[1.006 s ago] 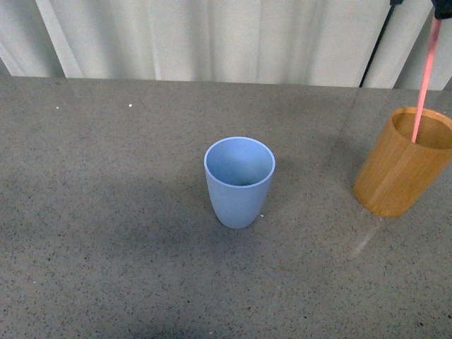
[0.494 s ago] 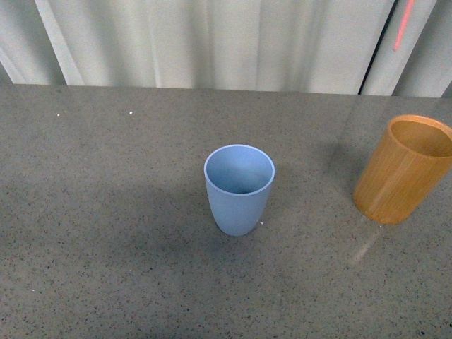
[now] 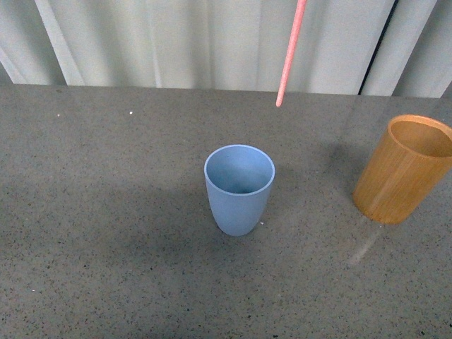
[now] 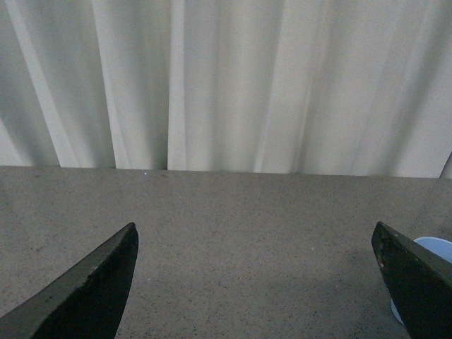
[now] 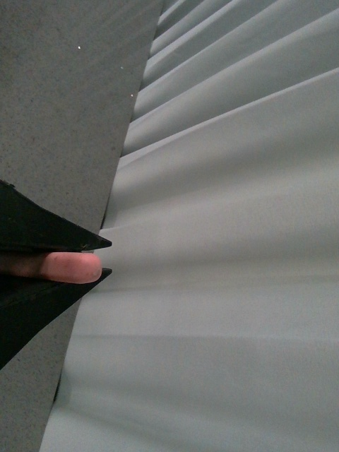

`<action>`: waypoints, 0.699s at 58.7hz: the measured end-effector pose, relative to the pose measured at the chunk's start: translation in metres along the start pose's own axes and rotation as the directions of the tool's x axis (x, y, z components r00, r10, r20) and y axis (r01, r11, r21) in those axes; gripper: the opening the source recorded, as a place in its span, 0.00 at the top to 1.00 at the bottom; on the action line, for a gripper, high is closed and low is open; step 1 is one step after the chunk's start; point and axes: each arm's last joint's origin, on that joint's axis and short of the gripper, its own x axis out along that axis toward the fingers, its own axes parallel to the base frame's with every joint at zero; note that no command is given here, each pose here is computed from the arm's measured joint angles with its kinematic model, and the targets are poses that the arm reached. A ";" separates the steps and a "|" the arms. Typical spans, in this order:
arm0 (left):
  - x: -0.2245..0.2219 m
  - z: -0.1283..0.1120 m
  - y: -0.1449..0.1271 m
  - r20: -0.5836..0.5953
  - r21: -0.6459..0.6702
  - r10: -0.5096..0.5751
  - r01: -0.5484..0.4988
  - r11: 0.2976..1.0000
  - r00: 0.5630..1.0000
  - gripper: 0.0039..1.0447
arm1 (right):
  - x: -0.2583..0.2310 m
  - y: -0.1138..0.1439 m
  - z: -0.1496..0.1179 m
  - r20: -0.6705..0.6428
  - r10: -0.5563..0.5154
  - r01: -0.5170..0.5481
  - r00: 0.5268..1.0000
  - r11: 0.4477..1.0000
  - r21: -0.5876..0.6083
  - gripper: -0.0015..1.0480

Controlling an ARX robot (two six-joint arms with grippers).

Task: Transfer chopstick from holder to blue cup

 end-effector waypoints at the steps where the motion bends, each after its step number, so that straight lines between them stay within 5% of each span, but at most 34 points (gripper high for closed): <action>1: 0.000 0.000 0.000 0.000 0.000 0.000 0.000 1.000 1.000 0.06 | 0.000 0.000 -0.001 -0.002 0.002 -0.002 1.000 1.000 0.000 0.98; 41: 0.000 0.000 0.000 0.000 0.000 0.000 0.000 1.000 1.000 0.06 | 0.038 -0.009 -0.053 -0.108 0.044 -0.043 0.993 0.999 0.014 0.98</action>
